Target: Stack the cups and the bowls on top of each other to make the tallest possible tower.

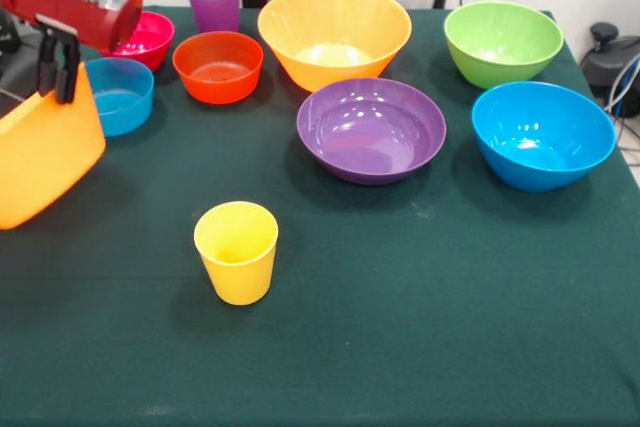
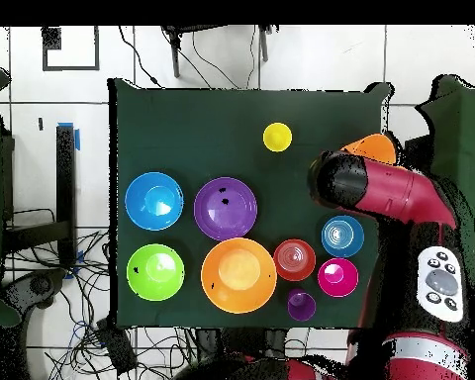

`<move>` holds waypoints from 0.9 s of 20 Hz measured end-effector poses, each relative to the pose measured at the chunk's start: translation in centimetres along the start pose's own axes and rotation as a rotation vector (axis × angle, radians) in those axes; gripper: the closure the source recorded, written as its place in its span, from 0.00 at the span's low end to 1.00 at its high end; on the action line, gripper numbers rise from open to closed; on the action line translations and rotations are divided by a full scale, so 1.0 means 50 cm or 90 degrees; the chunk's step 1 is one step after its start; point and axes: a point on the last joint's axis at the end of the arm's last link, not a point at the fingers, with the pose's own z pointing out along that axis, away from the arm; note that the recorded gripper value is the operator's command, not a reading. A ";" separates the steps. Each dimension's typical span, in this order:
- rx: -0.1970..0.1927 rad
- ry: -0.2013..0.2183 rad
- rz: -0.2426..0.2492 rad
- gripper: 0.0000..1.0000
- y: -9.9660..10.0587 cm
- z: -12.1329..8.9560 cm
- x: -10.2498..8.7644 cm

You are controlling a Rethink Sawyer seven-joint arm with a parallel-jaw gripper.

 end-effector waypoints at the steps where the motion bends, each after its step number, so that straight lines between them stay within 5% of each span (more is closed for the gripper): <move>1: 0.001 0.000 0.001 1.00 -0.003 -0.005 -0.002; 18: -0.005 -0.013 0.025 1.00 -0.040 -0.105 -0.054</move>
